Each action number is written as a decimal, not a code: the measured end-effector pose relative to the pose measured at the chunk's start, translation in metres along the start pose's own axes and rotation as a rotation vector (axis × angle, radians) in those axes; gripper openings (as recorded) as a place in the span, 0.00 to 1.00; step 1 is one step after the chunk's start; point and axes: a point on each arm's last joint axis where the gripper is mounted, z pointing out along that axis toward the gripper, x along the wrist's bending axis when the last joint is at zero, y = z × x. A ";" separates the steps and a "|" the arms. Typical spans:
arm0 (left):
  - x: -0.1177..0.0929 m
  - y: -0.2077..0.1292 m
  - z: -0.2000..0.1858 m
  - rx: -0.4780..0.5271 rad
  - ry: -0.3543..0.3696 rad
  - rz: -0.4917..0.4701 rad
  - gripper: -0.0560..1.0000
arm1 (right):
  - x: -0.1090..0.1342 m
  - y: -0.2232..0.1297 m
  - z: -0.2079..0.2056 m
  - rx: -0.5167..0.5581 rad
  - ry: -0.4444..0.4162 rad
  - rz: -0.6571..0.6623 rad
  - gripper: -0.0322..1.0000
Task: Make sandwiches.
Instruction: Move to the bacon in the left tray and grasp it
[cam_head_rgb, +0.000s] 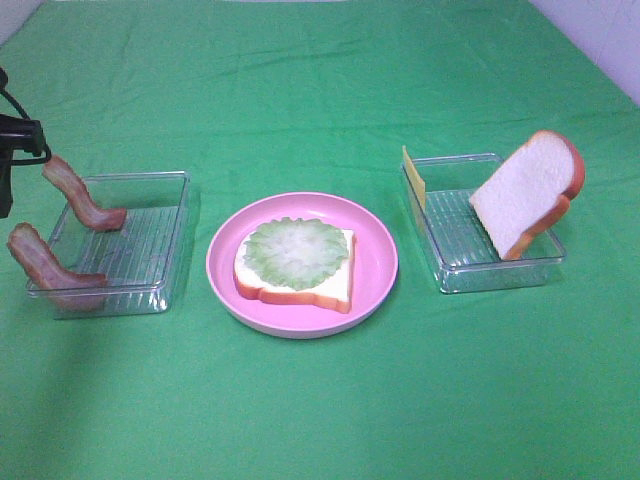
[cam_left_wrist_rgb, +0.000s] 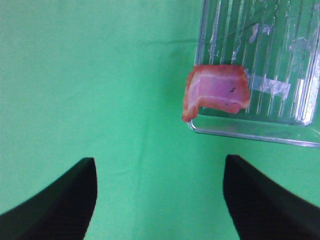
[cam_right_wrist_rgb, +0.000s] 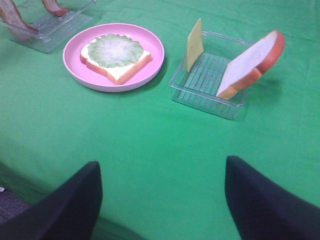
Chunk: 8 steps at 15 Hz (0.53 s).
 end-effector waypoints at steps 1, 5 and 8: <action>0.000 0.002 0.006 0.012 -0.012 -0.001 0.69 | 0.000 0.000 0.000 0.000 0.000 0.000 0.67; -0.005 0.009 0.034 0.055 -0.023 0.011 0.69 | 0.000 0.000 0.000 0.000 0.000 0.000 0.67; -0.011 0.014 0.058 0.081 -0.022 0.018 0.68 | 0.000 0.000 0.000 0.000 0.000 0.000 0.67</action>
